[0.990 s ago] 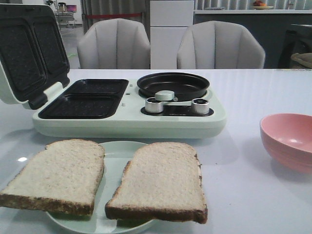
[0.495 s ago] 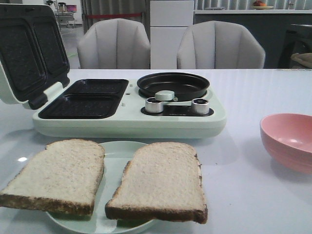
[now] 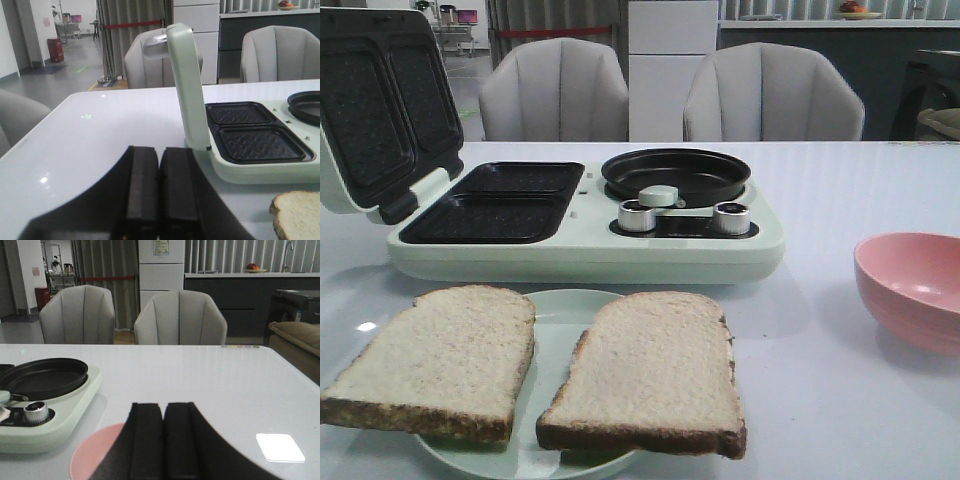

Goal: Make breakfast with bread and shrimp

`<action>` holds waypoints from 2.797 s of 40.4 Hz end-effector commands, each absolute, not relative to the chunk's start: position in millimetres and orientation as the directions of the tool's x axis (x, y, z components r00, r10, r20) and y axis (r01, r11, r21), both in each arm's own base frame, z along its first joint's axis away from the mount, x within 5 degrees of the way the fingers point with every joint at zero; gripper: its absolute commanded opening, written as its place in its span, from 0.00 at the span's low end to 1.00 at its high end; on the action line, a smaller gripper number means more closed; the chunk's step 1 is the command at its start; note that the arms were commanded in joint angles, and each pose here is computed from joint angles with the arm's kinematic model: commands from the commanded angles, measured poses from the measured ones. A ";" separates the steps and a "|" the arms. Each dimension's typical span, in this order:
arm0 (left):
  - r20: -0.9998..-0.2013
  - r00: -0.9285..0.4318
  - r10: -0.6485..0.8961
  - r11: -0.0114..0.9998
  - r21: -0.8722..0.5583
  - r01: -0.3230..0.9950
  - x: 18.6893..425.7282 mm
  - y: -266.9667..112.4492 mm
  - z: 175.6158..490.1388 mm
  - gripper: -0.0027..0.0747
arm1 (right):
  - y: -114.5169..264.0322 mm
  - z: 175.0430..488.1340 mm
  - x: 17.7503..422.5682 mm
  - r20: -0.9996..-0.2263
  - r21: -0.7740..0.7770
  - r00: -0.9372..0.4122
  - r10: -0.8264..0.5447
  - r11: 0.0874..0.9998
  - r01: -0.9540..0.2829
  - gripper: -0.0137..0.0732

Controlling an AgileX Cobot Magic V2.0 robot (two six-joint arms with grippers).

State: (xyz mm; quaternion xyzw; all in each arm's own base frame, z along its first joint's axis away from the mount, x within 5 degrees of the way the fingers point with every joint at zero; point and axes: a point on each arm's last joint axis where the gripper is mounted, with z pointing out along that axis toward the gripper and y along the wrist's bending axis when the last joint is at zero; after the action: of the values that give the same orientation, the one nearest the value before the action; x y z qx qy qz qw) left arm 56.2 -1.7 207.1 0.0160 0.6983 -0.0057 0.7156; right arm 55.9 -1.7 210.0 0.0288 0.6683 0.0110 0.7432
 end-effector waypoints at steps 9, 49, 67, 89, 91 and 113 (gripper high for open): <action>-0.973 0.228 -0.015 0.999 -0.006 0.041 36.1 -1.5 286.1 0.16 | 0.6 308.1 31.5 -0.974 0.054 0.220 0.053 0.999 -0.002 0.20; -0.929 -0.370 0.005 0.999 -0.013 0.046 83.4 -4.3 328.6 0.17 | 1.3 326.7 142.0 -0.834 0.063 -0.550 0.054 0.998 0.002 0.20; -0.927 -0.375 0.005 0.999 -0.013 0.046 83.7 -4.3 326.9 0.78 | 1.5 324.6 145.9 -0.828 0.053 -0.560 0.039 0.999 -0.008 0.79; -0.902 -0.416 0.114 0.983 0.042 0.179 91.9 -14.3 309.8 0.76 | 1.5 324.4 145.8 -0.826 0.053 -0.562 0.039 0.999 -0.008 0.79; -0.892 -0.415 0.177 0.967 0.080 0.240 94.3 -18.7 308.3 0.76 | 1.5 324.2 145.7 -0.825 0.053 -0.564 0.039 0.999 -0.009 0.79; -0.551 -0.151 0.821 0.463 0.487 0.740 115.6 -79.2 268.0 0.76 | 1.6 324.1 145.6 -0.824 0.053 -0.565 0.039 0.999 -0.009 0.79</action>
State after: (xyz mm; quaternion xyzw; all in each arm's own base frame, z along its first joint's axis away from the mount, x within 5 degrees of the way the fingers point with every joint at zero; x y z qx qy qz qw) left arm 109.1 -65.6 266.6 0.4710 0.7913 0.0373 0.3881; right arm 141.7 1.7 309.1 0.0123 0.9046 0.0271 0.4253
